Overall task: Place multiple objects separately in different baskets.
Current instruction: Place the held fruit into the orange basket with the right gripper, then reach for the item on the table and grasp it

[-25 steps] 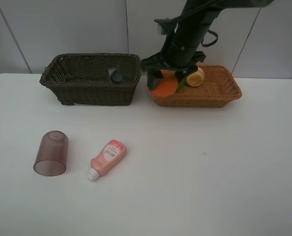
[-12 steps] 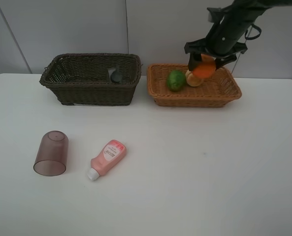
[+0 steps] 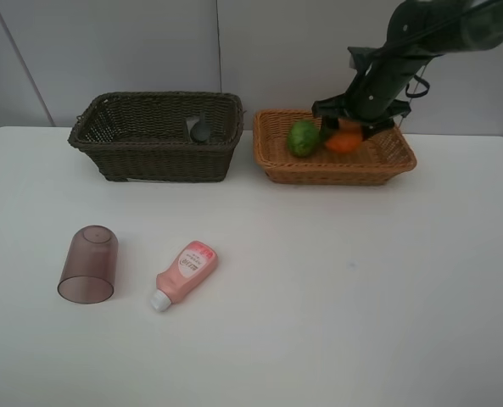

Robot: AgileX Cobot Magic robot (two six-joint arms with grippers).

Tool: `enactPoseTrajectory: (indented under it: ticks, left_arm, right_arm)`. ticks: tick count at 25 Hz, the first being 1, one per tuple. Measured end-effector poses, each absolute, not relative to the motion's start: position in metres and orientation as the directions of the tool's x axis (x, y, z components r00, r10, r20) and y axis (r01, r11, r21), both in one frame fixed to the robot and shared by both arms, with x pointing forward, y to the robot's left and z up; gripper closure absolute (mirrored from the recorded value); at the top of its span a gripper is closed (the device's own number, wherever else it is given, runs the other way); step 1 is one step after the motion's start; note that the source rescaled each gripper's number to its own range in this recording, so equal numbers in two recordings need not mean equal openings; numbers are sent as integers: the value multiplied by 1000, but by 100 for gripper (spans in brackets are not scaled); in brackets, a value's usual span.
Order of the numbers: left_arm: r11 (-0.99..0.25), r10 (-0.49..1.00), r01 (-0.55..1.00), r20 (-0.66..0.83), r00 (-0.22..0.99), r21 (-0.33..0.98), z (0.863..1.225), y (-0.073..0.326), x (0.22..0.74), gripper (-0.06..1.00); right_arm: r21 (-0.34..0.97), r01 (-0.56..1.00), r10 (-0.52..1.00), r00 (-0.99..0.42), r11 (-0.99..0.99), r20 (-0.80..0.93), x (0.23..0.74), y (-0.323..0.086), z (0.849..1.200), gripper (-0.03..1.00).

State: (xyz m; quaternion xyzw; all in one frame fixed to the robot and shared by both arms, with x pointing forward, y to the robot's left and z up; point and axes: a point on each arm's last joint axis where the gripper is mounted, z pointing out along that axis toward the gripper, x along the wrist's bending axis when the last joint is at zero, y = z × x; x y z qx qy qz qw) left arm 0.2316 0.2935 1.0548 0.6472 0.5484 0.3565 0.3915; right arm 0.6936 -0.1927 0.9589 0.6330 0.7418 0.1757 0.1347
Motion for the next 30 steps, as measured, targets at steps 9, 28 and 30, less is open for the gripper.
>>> enactPoseTrajectory:
  ticks: [9, 28, 30]
  left_arm:
    - [-92, 989, 431, 32, 144, 898, 1055, 293, 232, -6]
    - [-92, 989, 431, 32, 144, 898, 1055, 293, 232, -6]
    - [-92, 989, 431, 32, 144, 898, 1055, 293, 232, -6]
  right_arm:
    - [452, 880, 986, -169, 146, 11, 695, -193, 961, -1]
    - [365, 927, 997, 74, -80, 31, 572, -289, 1047, -1]
    - [408, 906, 994, 108, -113, 34, 541, -301, 1065, -1]
